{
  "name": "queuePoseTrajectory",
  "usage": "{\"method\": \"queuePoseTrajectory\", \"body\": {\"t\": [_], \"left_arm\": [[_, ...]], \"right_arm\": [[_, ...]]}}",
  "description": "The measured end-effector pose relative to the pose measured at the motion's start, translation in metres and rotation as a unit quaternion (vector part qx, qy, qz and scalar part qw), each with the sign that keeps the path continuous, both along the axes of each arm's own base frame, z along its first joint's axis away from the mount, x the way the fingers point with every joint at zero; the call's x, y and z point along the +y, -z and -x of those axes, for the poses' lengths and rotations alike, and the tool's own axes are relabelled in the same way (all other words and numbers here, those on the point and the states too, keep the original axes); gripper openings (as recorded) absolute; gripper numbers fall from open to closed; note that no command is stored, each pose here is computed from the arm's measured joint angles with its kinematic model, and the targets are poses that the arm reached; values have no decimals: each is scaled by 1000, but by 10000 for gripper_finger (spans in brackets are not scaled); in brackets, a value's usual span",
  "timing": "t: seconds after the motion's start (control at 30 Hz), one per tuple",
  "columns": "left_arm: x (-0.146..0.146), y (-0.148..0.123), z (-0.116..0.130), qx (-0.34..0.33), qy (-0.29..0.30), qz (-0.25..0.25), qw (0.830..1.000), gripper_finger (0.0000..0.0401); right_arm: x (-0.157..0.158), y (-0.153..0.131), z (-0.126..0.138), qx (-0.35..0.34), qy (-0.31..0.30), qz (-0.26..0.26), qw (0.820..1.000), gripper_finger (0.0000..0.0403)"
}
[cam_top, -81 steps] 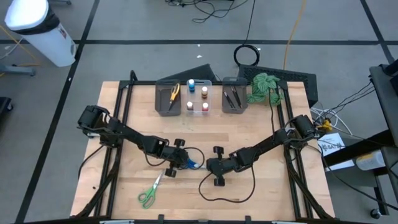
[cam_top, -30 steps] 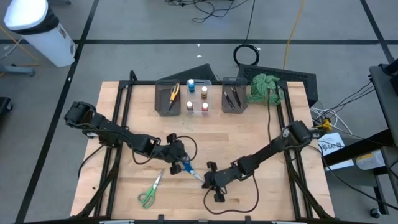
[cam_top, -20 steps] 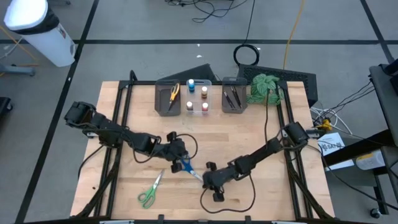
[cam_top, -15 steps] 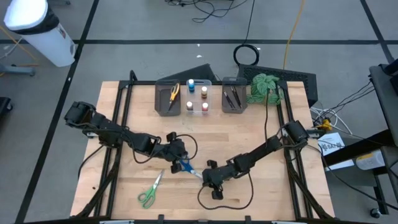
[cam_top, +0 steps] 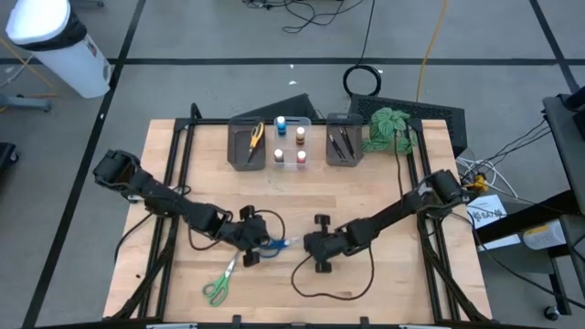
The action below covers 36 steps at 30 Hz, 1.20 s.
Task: Pick & Place Paint Supplies
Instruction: Put the blue scissors into the left black bin
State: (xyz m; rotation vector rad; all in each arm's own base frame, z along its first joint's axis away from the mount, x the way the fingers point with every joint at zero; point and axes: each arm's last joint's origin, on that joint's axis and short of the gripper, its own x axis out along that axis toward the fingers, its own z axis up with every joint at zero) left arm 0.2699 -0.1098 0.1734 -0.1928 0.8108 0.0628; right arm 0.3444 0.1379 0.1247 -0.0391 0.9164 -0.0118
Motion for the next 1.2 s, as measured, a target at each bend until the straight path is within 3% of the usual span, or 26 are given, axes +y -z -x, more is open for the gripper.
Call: {"method": "queuePoseTrajectory", "body": {"t": [0.3,0.63,0.87,1.2], "left_arm": [[-22,0,11,-5,-11,16,1000,31],[-44,1,26,-17,-19,3,1000,31],[-44,1,26,-17,-20,4,1000,31],[-44,1,26,-18,-20,5,1000,31]], "right_arm": [[-10,-12,-5,-29,-19,31,999,0],[-66,-17,-44,-147,-2,31,989,0],[-107,8,-49,-100,49,28,993,0],[-110,17,-49,-82,54,14,995,0]]}}
